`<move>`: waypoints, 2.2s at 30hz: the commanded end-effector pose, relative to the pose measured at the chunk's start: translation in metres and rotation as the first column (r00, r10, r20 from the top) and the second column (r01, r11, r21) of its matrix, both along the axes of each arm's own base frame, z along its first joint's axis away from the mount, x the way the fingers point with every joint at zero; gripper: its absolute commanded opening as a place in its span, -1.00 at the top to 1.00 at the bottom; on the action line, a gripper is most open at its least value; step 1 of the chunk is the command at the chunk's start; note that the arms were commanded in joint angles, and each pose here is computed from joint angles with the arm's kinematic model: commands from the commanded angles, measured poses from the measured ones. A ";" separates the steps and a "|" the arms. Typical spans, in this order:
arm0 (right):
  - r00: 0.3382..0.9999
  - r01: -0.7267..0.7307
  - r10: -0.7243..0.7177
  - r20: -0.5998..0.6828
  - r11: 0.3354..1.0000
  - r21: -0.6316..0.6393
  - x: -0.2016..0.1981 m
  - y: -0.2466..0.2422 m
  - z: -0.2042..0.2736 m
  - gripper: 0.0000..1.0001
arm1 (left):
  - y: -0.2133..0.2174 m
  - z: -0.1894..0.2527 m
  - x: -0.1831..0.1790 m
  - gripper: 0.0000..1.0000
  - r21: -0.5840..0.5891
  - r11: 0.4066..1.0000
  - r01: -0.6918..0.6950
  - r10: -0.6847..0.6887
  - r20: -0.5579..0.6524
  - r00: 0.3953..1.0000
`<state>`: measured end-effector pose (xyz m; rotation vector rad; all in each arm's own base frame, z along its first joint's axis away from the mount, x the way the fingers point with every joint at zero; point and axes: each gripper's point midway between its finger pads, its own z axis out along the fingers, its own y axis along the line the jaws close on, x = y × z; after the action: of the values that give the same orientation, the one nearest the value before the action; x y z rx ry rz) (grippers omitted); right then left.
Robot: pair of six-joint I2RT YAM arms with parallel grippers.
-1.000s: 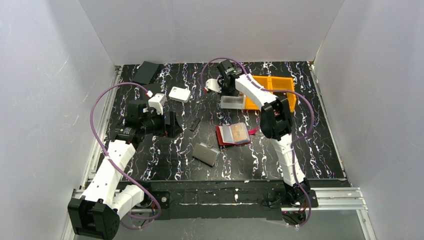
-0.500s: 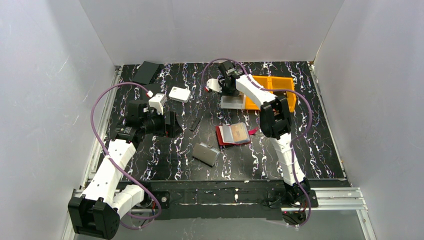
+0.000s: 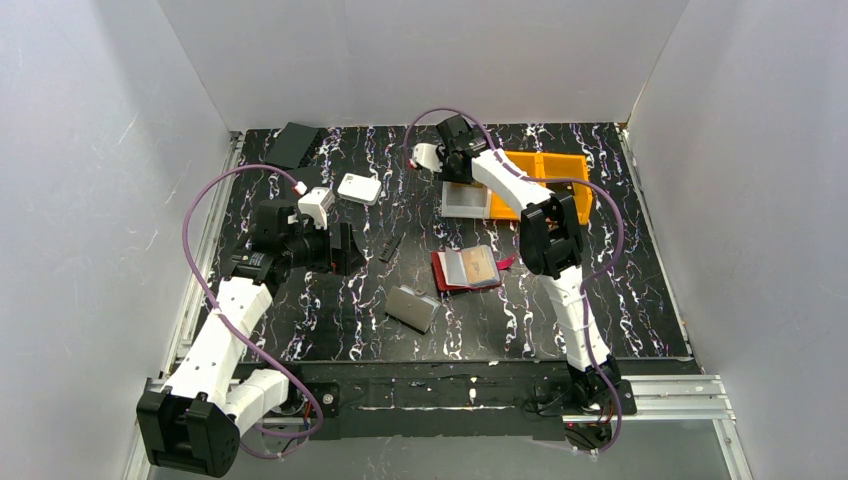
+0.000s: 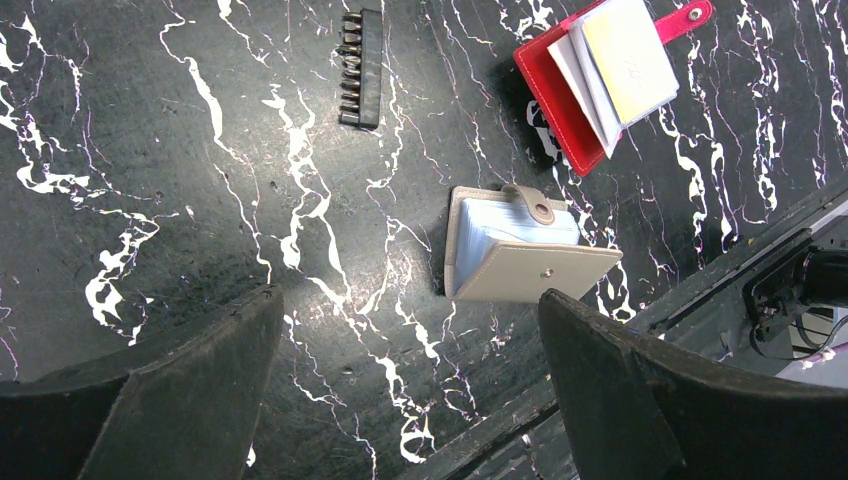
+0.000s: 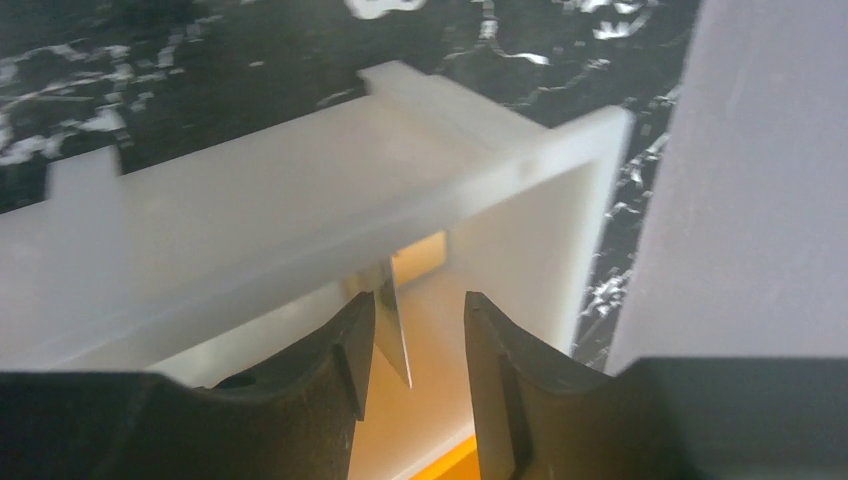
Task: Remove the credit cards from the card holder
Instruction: Place the credit card in the storage box, then remove the credit card from the card holder.
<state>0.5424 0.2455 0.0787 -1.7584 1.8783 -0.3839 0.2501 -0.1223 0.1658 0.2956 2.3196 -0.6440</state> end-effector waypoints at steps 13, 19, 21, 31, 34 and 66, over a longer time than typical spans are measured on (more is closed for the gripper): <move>0.954 0.158 -0.227 0.197 0.937 0.312 0.000 -0.004 0.132 -0.43 | -0.003 -0.009 0.001 -0.97 -0.059 0.994 -0.093 0.087 -0.105 0.991; 0.988 0.156 -0.115 -0.106 0.783 0.602 -0.102 -0.007 0.158 -0.75 | -0.046 0.016 -0.003 -0.96 -0.349 0.937 -0.022 -0.039 -0.167 0.985; 0.974 0.177 -0.020 -0.225 0.684 0.708 -0.144 -0.015 0.164 -0.80 | -0.058 0.028 -0.005 -0.96 -0.422 0.906 -0.028 -0.057 -0.187 0.981; 0.817 0.542 0.029 -0.576 0.303 0.784 -0.223 -0.078 0.099 -0.71 | -0.158 0.041 -0.030 -0.84 -0.425 0.900 0.096 -0.179 -0.161 0.971; 0.789 0.601 -0.016 -0.615 0.229 0.766 -0.222 -0.086 0.088 -0.51 | -0.185 0.030 -0.027 -0.81 -0.386 0.919 0.081 -0.167 -0.194 0.967; 0.724 0.661 -0.189 -0.663 0.462 0.591 -0.237 -0.055 -0.005 0.97 | -0.236 -0.113 0.015 0.40 0.192 0.981 0.021 0.059 -0.399 0.915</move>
<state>0.2912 0.1927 0.0657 -0.6678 2.3560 0.8892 0.2582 -0.3602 0.0461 0.2227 2.8153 -0.5508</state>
